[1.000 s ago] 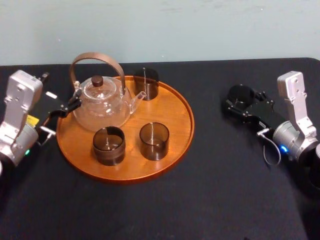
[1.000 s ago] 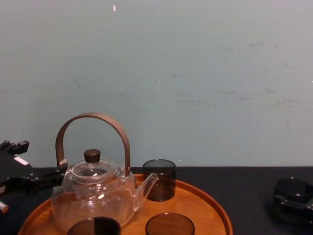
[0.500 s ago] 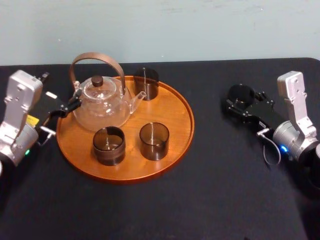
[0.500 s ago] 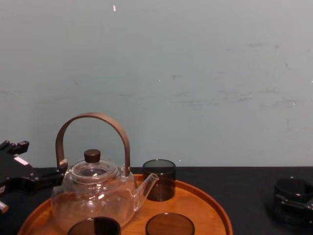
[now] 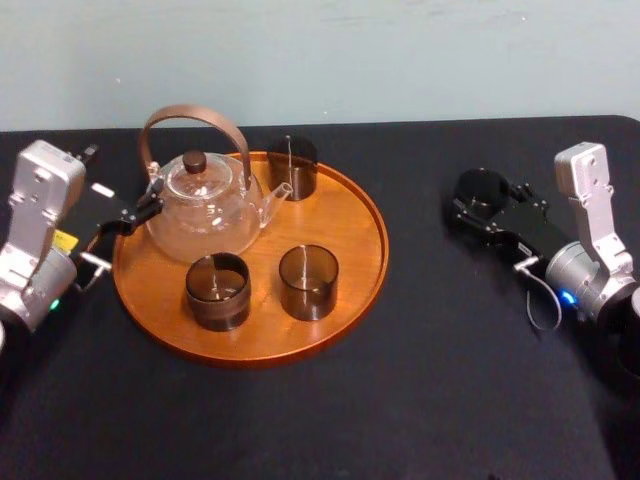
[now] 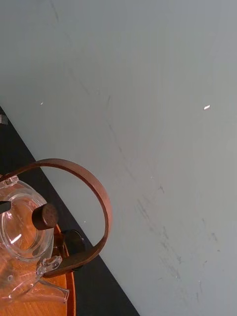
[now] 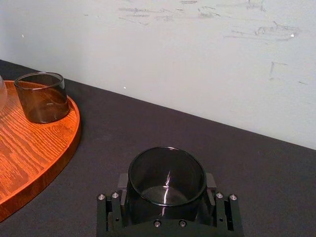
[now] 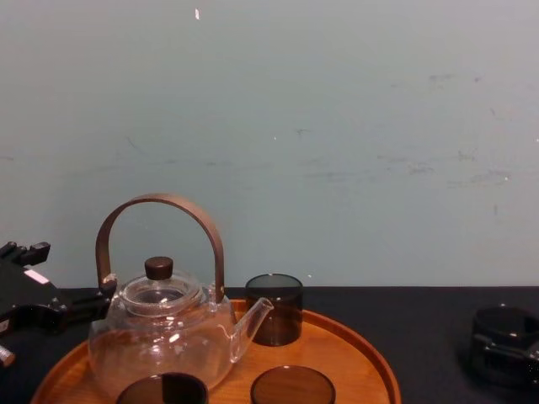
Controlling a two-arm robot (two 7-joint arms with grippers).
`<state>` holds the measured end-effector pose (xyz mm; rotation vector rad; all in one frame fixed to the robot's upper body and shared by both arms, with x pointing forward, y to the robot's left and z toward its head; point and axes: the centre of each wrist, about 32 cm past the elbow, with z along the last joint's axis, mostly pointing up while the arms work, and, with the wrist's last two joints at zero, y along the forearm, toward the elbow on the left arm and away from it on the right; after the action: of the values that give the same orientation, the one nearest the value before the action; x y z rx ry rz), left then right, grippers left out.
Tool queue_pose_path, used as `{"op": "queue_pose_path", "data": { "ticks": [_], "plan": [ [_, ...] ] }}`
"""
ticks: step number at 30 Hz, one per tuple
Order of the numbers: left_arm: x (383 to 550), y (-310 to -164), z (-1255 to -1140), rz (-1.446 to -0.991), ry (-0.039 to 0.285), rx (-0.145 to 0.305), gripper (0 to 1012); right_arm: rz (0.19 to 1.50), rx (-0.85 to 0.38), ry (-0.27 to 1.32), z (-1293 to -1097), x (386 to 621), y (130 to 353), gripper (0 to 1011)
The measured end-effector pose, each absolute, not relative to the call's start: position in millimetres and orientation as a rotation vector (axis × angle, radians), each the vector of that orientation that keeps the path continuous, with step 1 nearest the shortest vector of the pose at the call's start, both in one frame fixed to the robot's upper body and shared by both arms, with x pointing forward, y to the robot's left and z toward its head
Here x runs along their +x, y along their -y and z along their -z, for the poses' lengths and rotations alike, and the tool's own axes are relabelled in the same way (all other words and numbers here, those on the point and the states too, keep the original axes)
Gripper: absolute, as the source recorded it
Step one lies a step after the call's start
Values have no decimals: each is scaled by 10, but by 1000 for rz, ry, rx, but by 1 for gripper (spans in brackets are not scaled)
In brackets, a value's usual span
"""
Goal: Pick up the glass from the table and place it on the tray.
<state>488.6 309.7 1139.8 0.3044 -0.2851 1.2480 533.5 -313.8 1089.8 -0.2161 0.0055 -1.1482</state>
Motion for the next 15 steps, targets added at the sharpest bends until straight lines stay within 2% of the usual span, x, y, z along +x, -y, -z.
{"op": "queue_pose_path", "data": {
  "ticks": [15],
  "plan": [
    [4886, -3097, -11398, -1248, 285, 304, 1001, 1148, -216, -5, -10899, 5335, 3138, 905]
  ]
}}
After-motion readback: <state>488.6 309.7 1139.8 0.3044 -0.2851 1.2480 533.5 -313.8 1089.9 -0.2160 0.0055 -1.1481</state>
